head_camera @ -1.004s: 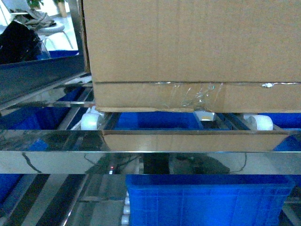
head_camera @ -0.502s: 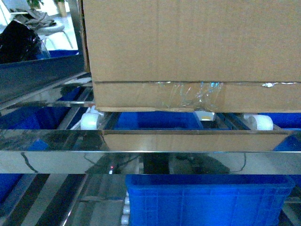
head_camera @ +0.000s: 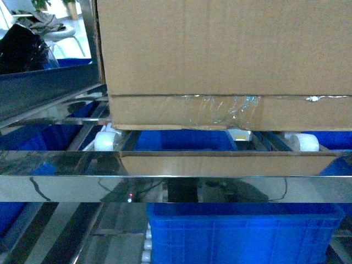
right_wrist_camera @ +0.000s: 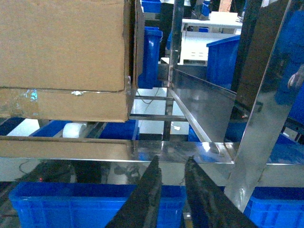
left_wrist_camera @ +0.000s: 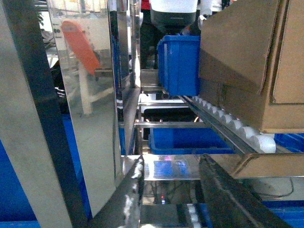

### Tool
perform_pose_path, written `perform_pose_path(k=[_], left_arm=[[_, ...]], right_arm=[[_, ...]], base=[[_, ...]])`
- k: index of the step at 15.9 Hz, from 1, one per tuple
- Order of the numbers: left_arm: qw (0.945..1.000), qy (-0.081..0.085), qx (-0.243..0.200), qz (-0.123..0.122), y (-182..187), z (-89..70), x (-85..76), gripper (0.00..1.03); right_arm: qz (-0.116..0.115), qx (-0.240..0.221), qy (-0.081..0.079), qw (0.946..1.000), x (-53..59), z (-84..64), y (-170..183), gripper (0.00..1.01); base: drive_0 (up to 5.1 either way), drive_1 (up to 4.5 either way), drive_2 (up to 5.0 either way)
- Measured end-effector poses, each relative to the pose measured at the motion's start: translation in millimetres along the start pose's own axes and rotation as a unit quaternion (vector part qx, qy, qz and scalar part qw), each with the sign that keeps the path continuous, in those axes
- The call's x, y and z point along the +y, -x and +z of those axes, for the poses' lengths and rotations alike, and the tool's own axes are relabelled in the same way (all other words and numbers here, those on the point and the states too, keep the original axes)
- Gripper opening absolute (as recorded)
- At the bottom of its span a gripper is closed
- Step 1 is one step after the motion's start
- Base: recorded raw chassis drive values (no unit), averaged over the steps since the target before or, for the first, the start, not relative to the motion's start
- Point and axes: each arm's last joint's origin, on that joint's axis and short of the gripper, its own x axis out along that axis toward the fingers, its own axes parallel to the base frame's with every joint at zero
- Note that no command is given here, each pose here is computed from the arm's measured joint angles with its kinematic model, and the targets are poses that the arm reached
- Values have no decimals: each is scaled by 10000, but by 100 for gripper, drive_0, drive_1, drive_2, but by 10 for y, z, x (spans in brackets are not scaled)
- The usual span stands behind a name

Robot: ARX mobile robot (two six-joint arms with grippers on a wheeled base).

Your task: Sort boxes to right shelf from conveyor

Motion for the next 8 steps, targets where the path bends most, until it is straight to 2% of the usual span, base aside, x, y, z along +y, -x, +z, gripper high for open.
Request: perform_pose_path(k=[8], left_arm=[[10000, -4, 0, 0, 0, 0, 0, 100]], right_arm=[[0, 0, 0, 10000, 0, 0, 0, 83]], base=[[0, 0, 0]])
